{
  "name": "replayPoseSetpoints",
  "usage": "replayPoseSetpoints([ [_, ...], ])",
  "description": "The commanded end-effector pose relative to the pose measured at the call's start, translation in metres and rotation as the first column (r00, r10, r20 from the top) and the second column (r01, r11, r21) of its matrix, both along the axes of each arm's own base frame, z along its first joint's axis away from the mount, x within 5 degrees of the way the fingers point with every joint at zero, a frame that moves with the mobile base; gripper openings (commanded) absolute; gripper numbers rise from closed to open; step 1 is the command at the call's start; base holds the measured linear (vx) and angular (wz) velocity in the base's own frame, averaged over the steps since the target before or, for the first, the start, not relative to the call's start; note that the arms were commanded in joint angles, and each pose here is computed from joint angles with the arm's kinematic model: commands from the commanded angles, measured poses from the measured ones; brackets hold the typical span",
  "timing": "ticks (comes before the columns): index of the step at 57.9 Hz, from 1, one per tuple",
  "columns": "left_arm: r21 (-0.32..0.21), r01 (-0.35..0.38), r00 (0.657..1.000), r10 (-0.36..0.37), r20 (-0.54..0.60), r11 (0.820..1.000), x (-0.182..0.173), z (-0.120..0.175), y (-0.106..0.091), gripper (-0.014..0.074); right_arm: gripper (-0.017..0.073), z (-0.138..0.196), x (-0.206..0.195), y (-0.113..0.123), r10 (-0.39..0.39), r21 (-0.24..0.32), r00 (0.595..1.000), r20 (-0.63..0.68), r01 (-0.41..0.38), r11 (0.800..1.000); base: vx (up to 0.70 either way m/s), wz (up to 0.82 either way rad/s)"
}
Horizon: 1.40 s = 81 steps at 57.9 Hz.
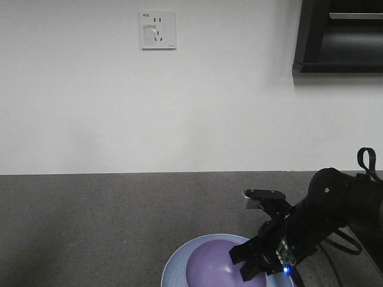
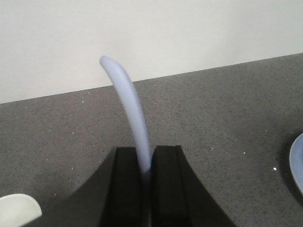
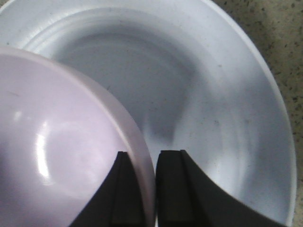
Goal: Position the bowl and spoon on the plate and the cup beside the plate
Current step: 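Lower the bowl onto the plate, open the right gripper and withdraw, then move the held spoon over the bowl and lower it in with the left gripper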
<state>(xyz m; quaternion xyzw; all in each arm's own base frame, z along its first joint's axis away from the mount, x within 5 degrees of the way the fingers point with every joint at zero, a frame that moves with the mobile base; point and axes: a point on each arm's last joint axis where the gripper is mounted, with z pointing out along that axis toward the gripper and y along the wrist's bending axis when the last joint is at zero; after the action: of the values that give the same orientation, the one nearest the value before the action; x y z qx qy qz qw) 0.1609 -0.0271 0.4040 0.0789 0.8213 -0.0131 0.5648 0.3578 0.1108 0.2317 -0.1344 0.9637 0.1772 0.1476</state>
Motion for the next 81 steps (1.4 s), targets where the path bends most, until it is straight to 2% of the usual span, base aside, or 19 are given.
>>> replayPoseSetpoints([
  [1, -0.012, 0.010, 0.995, -0.009, 0.104, 1.000, -0.001, 0.015, 0.000, -0.0006, 0.0245, 0.028, 0.003, 0.000, -0.028, 0.042, 0.994, 0.103, 0.024, 0.999, 0.00, 0.00],
  [9, -0.012, 0.010, 0.995, -0.009, 0.104, 1.000, -0.001, 0.015, 0.000, -0.0006, 0.0361, 0.028, 0.003, 0.000, -0.030, 0.043, 0.994, 0.103, 0.026, 0.999, 0.00, 0.00],
  [15, -0.012, 0.010, 0.995, -0.009, 0.104, 1.000, -0.001, 0.015, 0.000, -0.0006, 0.0435, 0.031, 0.003, 0.000, -0.063, 0.058, 0.993, 0.101, 0.057, 0.997, 0.00, 0.00],
  [24, -0.012, 0.011, 0.994, -0.009, 0.106, 1.000, -0.001, 0.016, 0.000, -0.0006, 0.0477, 0.049, 0.000, -0.003, -0.072, 0.070, 0.980, 0.186, 0.060, 0.996, 0.00, 0.00],
  [29, -0.014, 0.013, 0.993, -0.011, 0.115, 1.000, 0.000, 0.016, -0.001, -0.0006, 0.0477, 0.072, -0.006, -0.006, -0.075, 0.079, 0.953, 0.294, 0.054, 0.995, 0.00, 0.00],
  [33, -0.016, 0.015, 0.992, -0.013, 0.127, 1.000, 0.000, 0.017, -0.001, -0.0006, 0.0477, 0.097, -0.015, -0.009, -0.069, 0.085, 0.917, 0.392, 0.038, 0.996, 0.00, 0.00],
  [42, -0.024, 0.024, 0.984, -0.020, 0.178, 0.999, 0.001, 0.022, -0.002, -0.0006, 0.0477, 0.161, -0.053, -0.020, -0.081, 0.108, 0.797, 0.598, 0.020, 0.994, 0.00, 0.00],
  [49, -0.028, 0.028, 0.981, -0.022, 0.190, 0.999, 0.001, 0.023, -0.002, -0.0006, 0.0477, 0.199, -0.099, -0.035, -0.063, 0.061, 0.691, 0.721, 0.027, 0.998, 0.00, 0.00],
  [52, -0.028, 0.028, 0.981, -0.022, 0.190, 0.999, 0.001, 0.023, -0.002, -0.0006, 0.0477, 0.205, -0.119, -0.042, -0.075, 0.056, 0.649, 0.757, 0.050, 0.997, 0.00, 0.00],
  [56, -0.044, 0.031, 0.982, -0.022, 0.189, 0.999, 0.001, 0.023, -0.003, -0.0006, 0.0477, 0.209, -0.146, -0.051, -0.109, 0.077, 0.589, 0.800, 0.079, 0.994, 0.00, 0.00],
  [63, -0.127, 0.055, 0.984, -0.032, 0.178, 0.990, 0.003, 0.023, -0.007, -0.0006, 0.0472, 0.201, -0.200, -0.067, -0.161, 0.127, 0.457, 0.875, 0.105, 0.986, 0.00, 0.00],
  [69, -0.122, 0.084, 0.985, -0.064, 0.163, 0.989, 0.009, 0.019, -0.011, -0.0006, 0.0465, 0.181, -0.241, -0.077, -0.202, 0.174, 0.362, 0.910, 0.109, 0.979, 0.00, 0.00],
  [71, -0.111, 0.099, 0.985, -0.082, 0.153, 0.989, 0.012, 0.017, -0.013, -0.0006, 0.0465, 0.175, -0.253, -0.080, -0.222, 0.196, 0.342, 0.913, 0.108, 0.975, 0.00, 0.00],
  [74, -0.110, 0.126, 0.985, -0.110, 0.136, 0.986, 0.017, 0.014, -0.017, -0.0006, 0.0465, 0.167, -0.266, -0.083, -0.262, 0.239, 0.340, 0.903, 0.107, 0.965, 0.00, 0.00],
  [78, -0.144, 0.170, 0.982, -0.155, 0.111, 0.975, 0.025, 0.009, -0.024, -0.0006, 0.0465, 0.156, -0.279, -0.086, -0.305, 0.283, 0.372, 0.877, 0.112, 0.952, 0.00, 0.00],
  [81, -0.199, 0.205, 0.977, -0.189, 0.096, 0.958, 0.030, 0.006, -0.030, -0.0006, 0.0465, 0.149, -0.283, -0.086, -0.312, 0.287, 0.411, 0.857, 0.124, 0.950, 0.00, 0.00],
])
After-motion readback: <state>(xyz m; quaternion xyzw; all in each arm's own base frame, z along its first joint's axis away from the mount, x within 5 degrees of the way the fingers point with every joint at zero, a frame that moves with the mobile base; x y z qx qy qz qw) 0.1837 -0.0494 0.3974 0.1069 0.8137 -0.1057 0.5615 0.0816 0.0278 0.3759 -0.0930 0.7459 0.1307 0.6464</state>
